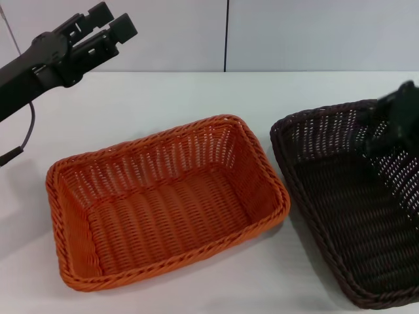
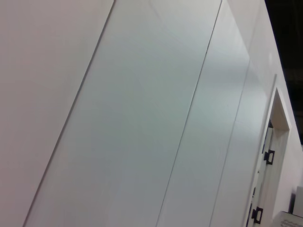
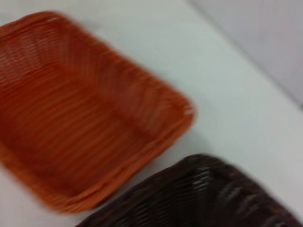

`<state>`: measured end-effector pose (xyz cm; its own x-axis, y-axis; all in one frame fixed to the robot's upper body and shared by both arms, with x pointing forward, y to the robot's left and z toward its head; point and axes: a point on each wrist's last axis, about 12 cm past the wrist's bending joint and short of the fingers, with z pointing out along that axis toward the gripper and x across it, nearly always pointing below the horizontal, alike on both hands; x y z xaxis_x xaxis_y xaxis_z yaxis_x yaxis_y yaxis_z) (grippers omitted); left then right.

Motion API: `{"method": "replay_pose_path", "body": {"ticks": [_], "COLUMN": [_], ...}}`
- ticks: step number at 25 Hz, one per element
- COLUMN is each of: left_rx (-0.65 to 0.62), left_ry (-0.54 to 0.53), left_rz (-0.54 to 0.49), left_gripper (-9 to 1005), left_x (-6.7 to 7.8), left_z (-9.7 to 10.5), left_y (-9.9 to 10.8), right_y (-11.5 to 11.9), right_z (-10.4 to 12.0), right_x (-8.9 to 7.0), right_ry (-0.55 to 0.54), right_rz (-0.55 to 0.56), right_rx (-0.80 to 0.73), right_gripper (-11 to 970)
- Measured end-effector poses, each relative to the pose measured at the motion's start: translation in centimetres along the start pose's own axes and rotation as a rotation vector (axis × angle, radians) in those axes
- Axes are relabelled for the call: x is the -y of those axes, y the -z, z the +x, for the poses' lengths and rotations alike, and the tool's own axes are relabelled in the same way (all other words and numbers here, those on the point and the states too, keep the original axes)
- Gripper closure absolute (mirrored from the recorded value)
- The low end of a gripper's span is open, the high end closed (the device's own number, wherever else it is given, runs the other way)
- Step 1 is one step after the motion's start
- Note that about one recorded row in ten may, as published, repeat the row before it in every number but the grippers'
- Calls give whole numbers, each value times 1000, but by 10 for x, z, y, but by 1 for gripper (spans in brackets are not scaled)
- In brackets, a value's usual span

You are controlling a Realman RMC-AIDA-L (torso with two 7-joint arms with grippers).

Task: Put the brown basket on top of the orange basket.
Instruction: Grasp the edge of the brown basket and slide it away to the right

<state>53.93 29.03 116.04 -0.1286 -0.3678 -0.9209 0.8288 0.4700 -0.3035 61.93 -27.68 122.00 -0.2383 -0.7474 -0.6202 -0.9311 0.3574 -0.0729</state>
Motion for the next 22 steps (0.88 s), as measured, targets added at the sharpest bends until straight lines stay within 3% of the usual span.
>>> {"method": "replay_pose_path", "body": {"ticks": [7, 14, 22], "left_rx": [5, 6, 11], "left_ry": [6, 3, -2], "left_rz": [-21, -19, -24], "left_gripper": [166, 167, 166], "left_x": [-1, -1, -3], "left_z": [0, -1, -4], "left_y": [7, 6, 4], "right_y": [12, 17, 11], "right_z": [15, 24, 28], "right_x": [-16, -36, -49], "right_ry": [1, -16, -17], "right_rz": [-67, -214, -259], "right_rx": [-107, -199, -274], "right_gripper": [390, 390, 390]}}
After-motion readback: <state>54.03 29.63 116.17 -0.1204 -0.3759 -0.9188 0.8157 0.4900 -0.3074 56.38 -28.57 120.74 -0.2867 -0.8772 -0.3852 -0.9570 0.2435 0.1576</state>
